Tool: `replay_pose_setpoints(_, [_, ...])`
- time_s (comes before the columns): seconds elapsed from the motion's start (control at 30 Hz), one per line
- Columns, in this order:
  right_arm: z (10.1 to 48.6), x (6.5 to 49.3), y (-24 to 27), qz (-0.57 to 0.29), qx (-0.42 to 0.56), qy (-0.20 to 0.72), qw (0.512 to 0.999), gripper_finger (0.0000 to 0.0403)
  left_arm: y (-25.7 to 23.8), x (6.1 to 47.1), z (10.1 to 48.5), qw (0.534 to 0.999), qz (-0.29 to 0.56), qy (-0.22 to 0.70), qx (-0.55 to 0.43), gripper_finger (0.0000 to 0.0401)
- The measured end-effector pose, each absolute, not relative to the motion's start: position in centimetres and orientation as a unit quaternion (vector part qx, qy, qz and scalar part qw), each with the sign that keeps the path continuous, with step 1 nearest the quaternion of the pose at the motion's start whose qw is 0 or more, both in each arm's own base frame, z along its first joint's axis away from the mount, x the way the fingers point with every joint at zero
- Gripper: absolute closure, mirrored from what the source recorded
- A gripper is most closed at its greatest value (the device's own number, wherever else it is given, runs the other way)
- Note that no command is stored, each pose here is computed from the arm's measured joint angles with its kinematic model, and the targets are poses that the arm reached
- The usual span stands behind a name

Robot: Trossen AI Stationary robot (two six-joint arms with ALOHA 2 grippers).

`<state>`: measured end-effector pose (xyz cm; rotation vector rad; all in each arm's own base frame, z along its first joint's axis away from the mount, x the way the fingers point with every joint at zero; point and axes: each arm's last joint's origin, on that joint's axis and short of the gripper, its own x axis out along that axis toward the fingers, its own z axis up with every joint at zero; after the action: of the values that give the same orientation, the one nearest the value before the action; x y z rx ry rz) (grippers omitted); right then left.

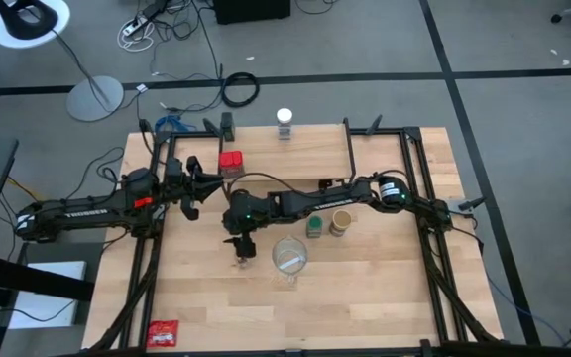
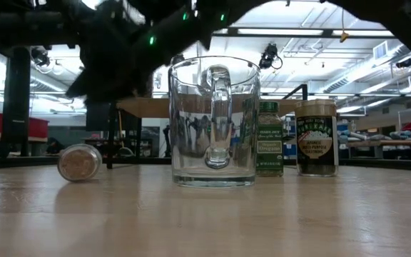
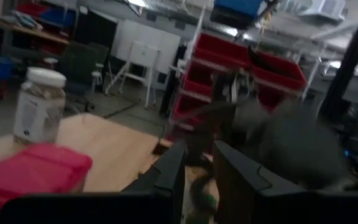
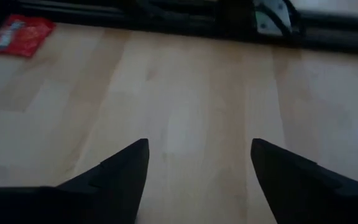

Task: Shelf spices
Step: Remove the transparent seasoning bottle from the shelf

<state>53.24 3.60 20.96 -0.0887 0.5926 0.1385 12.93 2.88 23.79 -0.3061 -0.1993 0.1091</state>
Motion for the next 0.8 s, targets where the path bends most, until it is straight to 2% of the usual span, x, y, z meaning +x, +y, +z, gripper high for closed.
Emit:
replay_pose_setpoints(0.17, [26.0, 51.4, 4.9, 0.054, -0.105, 0.268, 0.956, 0.0135, 2.7, 13.5, 22.9, 0.988, 0.040, -0.055, -0.138, 0.0312])
replay_pose_setpoints(0.3, [31.6, 48.5, 4.9, -0.012, -0.163, 0.250, 0.954, 0.0135, 2.2, 13.9, 22.8, 0.993, 0.024, -0.048, -0.109, 0.0297])
replay_pose_setpoints(0.43, [36.5, 44.6, 4.3, -0.086, -0.210, 0.263, 0.938, 0.0137, 1.6, 14.2, 22.6, 0.995, 0.001, -0.036, -0.090, 0.0264])
replay_pose_setpoints(0.6, [42.1, 39.3, 3.4, -0.145, -0.219, 0.248, 0.932, 0.0141, 0.8, 15.1, 23.8, 0.998, -0.018, 0.013, -0.059, 0.0207])
replay_pose_setpoints(0.7, [44.5, 36.5, 2.9, -0.167, -0.215, 0.230, 0.934, 0.0145, 0.3, 16.3, 24.7, 0.996, -0.032, 0.078, -0.028, 0.0178])
replay_pose_setpoints(0.8, [45.9, 34.2, 2.6, -0.174, -0.210, 0.215, 0.938, 0.0149, -0.7, 17.6, 24.6, 0.979, -0.058, 0.195, -0.007, 0.0157])
